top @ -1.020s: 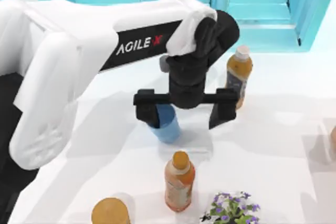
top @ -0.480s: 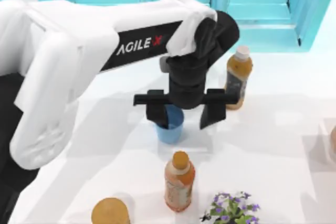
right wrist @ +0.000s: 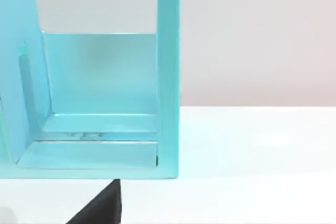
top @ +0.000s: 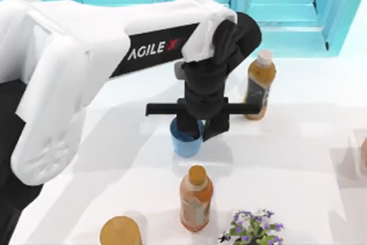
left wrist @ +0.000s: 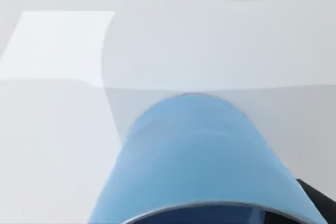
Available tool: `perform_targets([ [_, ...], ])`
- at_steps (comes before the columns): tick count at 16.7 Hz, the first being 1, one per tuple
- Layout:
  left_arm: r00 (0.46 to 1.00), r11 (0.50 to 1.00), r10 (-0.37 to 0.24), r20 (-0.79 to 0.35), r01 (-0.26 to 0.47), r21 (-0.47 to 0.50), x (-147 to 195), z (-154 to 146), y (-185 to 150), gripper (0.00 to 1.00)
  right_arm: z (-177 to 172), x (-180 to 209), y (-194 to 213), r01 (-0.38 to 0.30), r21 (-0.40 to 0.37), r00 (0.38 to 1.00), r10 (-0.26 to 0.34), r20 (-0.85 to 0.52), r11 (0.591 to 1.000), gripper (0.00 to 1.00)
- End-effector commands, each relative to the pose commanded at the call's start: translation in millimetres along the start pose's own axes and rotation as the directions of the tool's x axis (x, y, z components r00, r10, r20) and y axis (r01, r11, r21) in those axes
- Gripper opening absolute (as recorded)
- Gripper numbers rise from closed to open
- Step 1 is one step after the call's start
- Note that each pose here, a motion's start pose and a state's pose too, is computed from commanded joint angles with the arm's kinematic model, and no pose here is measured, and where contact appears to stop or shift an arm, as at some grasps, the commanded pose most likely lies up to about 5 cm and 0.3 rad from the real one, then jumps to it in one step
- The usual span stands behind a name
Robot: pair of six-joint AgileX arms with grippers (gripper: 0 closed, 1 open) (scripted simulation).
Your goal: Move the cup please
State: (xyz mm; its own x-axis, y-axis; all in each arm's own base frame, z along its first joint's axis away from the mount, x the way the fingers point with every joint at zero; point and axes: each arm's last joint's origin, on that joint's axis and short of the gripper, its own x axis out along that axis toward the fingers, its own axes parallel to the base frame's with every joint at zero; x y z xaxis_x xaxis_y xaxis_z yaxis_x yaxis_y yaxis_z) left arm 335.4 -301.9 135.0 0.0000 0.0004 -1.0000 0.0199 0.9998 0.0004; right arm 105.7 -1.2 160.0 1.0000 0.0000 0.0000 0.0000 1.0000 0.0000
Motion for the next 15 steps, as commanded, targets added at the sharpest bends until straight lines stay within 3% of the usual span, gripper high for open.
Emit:
perform_targets([
  [9, 1.0, 1.0, 0.003, -0.003, -0.003, 0.001, -1.7, 2.2, 6.8, 0.0, 0.0, 0.0, 0.0, 0.0, 0.0, 1.0, 0.0, 0.0, 1.0, 1.0],
  [12, 1.0, 1.0, 0.012, -0.015, -0.012, 0.003, -12.2, 16.1, 49.2, 0.0, 0.0, 0.0, 0.0, 0.0, 0.0, 1.0, 0.0, 0.0, 1.0, 1.0],
  [15, 1.0, 1.0, 0.011, -0.019, -0.011, 0.002, -31.5, 32.9, 128.3, 0.0, 0.0, 0.0, 0.0, 0.0, 0.0, 1.0, 0.0, 0.0, 1.0, 1.0],
])
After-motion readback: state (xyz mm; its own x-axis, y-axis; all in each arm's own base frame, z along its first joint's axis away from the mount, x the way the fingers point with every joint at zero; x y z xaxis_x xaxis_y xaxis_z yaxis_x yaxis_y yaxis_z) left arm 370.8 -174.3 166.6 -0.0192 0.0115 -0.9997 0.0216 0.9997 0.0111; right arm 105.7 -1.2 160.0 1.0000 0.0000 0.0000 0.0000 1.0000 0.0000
